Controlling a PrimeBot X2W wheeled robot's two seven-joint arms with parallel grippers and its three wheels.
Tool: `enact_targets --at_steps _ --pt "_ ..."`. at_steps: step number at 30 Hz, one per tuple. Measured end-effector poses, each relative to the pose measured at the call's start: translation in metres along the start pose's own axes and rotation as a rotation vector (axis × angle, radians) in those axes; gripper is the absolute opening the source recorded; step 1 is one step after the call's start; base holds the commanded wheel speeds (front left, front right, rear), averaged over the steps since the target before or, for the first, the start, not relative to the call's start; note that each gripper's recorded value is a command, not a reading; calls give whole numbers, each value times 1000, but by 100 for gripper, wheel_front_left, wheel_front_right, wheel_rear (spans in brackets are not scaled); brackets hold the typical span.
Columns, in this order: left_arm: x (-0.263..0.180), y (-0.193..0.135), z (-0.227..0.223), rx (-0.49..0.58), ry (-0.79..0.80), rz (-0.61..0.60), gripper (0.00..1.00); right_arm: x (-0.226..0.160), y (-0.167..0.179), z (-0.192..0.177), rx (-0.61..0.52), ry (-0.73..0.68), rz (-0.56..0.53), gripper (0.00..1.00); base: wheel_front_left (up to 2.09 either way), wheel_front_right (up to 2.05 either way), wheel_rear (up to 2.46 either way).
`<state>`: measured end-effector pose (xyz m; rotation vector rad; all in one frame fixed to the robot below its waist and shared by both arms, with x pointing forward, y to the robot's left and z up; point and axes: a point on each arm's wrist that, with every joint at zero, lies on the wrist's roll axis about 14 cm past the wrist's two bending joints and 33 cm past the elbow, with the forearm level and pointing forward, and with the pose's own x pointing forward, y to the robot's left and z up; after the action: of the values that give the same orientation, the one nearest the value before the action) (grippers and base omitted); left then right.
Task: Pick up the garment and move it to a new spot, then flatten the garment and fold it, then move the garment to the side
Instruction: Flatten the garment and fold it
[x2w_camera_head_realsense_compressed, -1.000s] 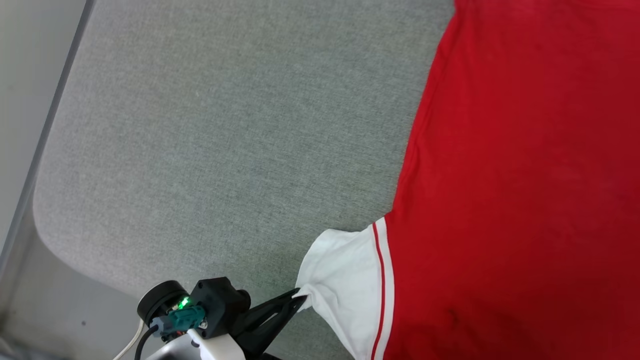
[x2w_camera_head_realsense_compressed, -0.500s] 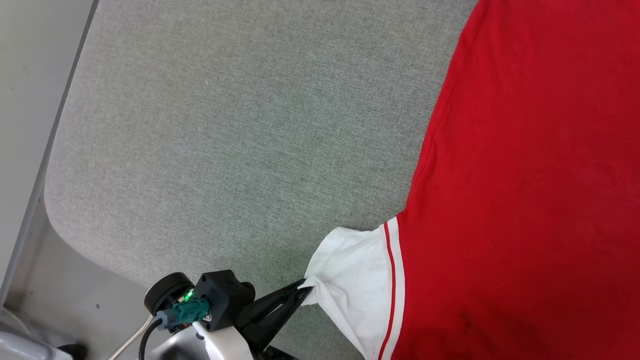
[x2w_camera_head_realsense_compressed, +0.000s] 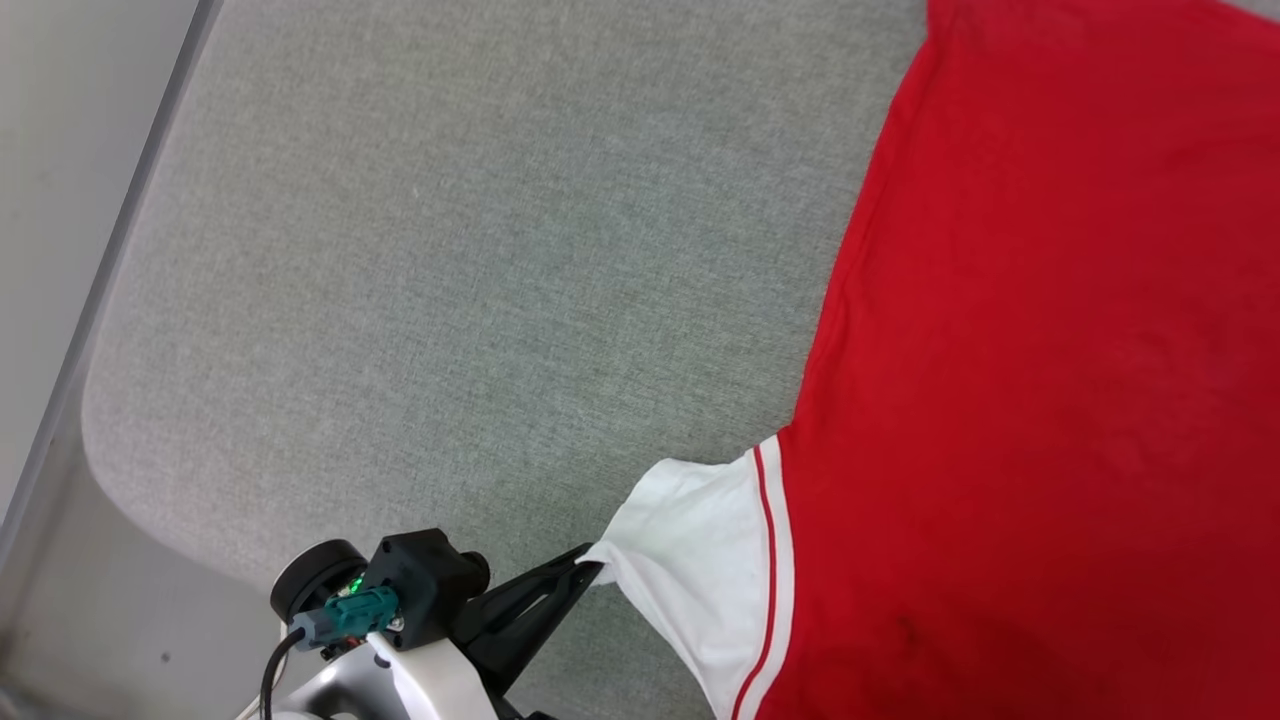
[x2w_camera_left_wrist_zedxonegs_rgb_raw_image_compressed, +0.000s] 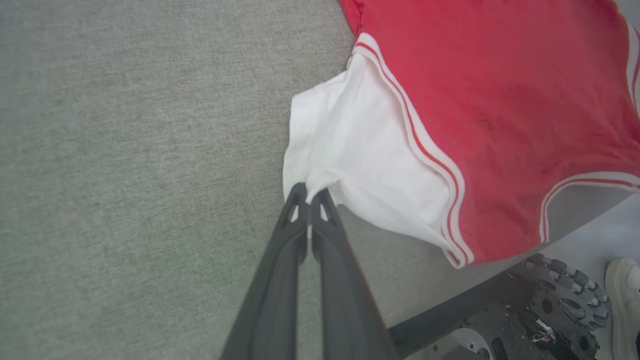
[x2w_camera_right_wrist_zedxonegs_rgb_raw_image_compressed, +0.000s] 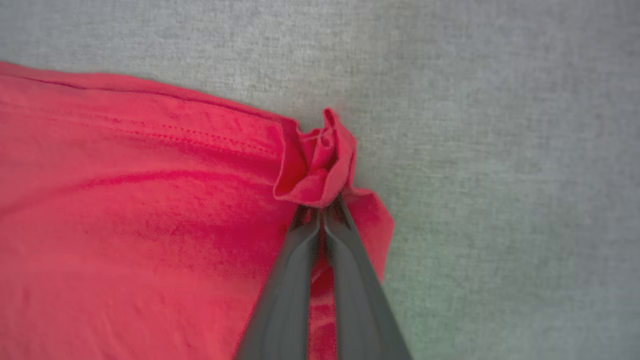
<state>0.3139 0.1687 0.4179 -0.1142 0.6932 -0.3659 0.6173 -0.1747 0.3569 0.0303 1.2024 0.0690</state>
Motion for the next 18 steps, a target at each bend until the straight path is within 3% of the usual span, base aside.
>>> enact_targets --at_steps 8,18 --pt "-6 -6 21 -9 -92 -16 0 -33 -11 -29 55 -6 22 0 0 0 0" --pt "-15 -24 36 10 -167 -66 0 -78 -28 -94 76 2 27 0 0 0 0"
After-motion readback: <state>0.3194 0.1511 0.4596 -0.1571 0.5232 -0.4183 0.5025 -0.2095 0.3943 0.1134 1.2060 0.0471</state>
